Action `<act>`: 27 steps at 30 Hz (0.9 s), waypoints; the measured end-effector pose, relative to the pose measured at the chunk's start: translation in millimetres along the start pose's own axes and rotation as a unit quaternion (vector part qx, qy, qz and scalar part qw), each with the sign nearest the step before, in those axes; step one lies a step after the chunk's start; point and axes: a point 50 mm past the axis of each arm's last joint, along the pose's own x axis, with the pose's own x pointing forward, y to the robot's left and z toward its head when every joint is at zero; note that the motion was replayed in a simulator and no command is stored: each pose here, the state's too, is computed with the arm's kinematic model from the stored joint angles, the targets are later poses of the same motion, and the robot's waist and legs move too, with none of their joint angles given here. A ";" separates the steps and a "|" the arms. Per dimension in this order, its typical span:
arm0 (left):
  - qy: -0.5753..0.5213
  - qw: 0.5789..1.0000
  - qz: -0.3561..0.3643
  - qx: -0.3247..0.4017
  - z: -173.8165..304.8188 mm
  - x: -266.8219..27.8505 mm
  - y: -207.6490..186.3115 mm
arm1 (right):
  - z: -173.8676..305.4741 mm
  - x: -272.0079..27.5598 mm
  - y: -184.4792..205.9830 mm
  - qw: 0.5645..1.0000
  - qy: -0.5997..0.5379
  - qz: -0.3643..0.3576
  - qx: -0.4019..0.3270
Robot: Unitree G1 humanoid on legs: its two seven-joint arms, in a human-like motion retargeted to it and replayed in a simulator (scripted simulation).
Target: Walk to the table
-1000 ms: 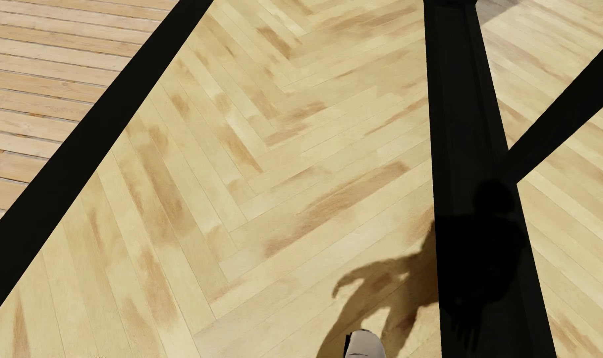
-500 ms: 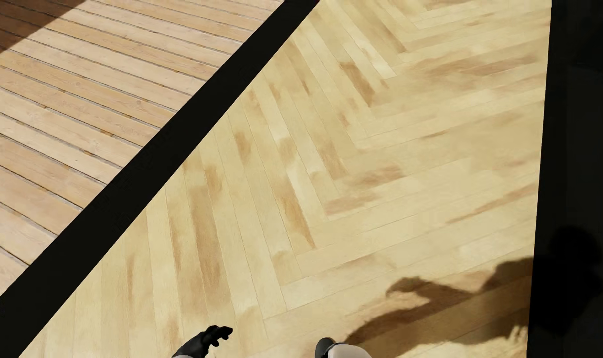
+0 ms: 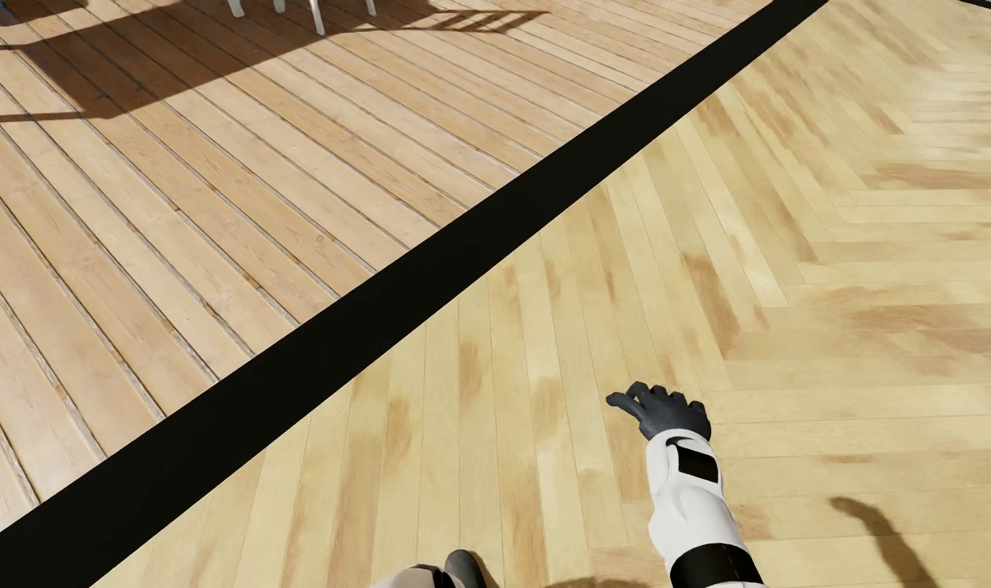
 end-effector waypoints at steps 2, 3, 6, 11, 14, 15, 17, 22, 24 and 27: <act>0.012 0.999 -0.041 -0.032 -15.0 -6.1 -29.8 | -13.4 -17.6 43.7 0.994 -0.003 0.102 -0.043; 0.020 0.996 -0.055 -0.072 -20.0 -9.2 -41.4 | -26.6 -29.4 68.6 0.986 0.026 0.163 -0.037; 0.017 0.997 -0.056 -0.049 -14.8 -9.1 -45.2 | -75.7 -90.9 148.3 0.934 0.168 0.314 -0.028; -0.148 0.987 0.049 0.029 65.2 -7.6 19.8 | -82.0 -219.1 236.6 0.830 0.130 0.531 -0.113; -0.229 0.966 0.120 -0.003 101.0 -20.1 50.6 | -65.9 -242.8 249.2 0.794 0.117 0.593 -0.058; -0.240 0.962 0.130 -0.010 107.0 -22.9 55.3 | -63.8 -237.1 246.9 0.795 0.113 0.594 -0.052; -0.235 0.963 0.129 -0.010 110.3 -22.2 55.2 | -66.8 -211.1 234.5 0.823 0.115 0.552 -0.061; -0.137 0.960 0.020 0.245 104.9 -5.2 19.9 | -71.9 -127.4 177.0 0.924 0.171 0.333 -0.079; -0.146 0.936 0.000 0.321 110.8 -7.9 14.8 | -68.2 -91.1 150.4 0.939 0.163 0.295 -0.074; -0.218 0.948 0.087 0.216 120.5 -21.2 34.4 | -51.9 -35.4 95.1 0.954 0.092 0.221 -0.181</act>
